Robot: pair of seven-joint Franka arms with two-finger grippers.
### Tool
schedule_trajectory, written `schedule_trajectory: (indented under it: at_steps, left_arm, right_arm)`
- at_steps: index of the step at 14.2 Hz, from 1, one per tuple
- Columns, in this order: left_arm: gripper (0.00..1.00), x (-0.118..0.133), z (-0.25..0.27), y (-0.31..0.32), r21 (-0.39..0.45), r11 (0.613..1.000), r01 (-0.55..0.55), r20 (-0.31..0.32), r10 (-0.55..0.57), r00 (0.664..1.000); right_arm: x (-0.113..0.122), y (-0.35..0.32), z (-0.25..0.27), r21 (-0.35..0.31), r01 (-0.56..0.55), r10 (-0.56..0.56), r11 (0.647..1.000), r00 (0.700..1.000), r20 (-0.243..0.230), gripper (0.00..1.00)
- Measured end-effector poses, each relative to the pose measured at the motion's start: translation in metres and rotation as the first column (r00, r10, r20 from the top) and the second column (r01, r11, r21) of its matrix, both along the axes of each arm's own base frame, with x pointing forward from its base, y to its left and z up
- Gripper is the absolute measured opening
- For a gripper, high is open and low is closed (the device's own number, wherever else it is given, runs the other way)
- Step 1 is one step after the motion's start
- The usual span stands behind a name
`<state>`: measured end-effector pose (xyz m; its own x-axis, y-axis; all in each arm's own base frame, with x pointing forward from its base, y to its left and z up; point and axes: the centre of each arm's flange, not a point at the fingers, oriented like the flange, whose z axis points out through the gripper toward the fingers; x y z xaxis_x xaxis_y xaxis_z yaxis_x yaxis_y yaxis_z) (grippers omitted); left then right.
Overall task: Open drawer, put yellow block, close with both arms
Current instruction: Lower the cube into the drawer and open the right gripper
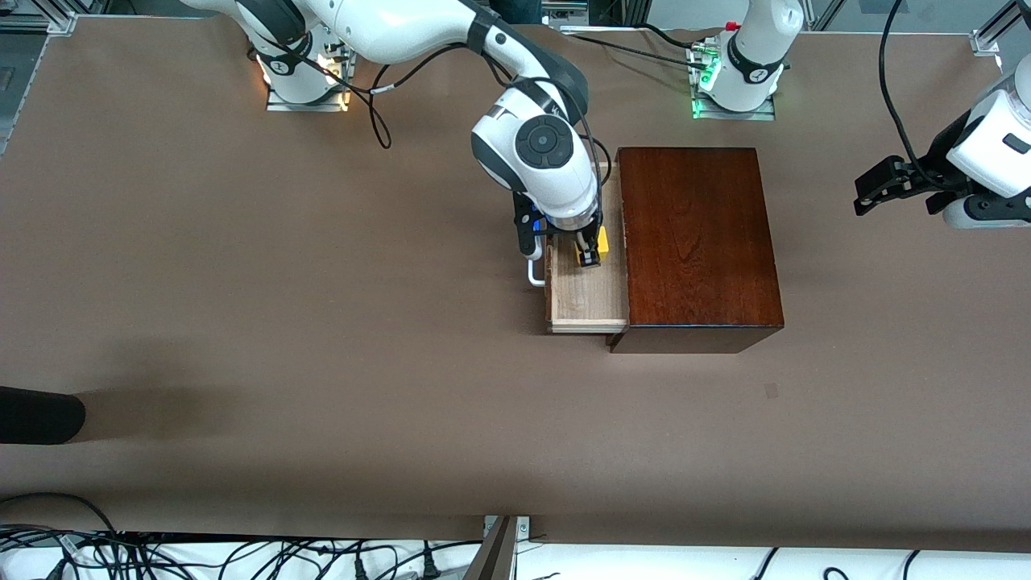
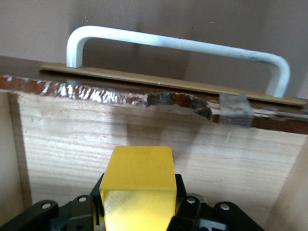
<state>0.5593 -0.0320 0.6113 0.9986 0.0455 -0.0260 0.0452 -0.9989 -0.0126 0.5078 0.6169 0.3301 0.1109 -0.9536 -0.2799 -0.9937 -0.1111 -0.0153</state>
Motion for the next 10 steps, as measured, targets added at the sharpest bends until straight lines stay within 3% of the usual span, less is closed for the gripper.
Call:
schedule_trajectory:
  at_steps: [8, 10]
  left_arm:
    - [1.0, 0.001, -0.001, 0.0, 0.0, 1.0, 0.0, -0.003, 0.0, 1.0]
    - [1.0, 0.001, -0.001, 0.0, 0.0, 1.0, 0.0, -0.003, 0.0, 1.0]
  right_arm:
    - [-0.008, 0.007, -0.021, -0.015, -0.011, 0.011, 1.0, 1.0, -0.008, 0.56]
    - [-0.008, 0.007, -0.021, -0.016, -0.012, 0.012, 1.0, 1.0, -0.008, 0.7]
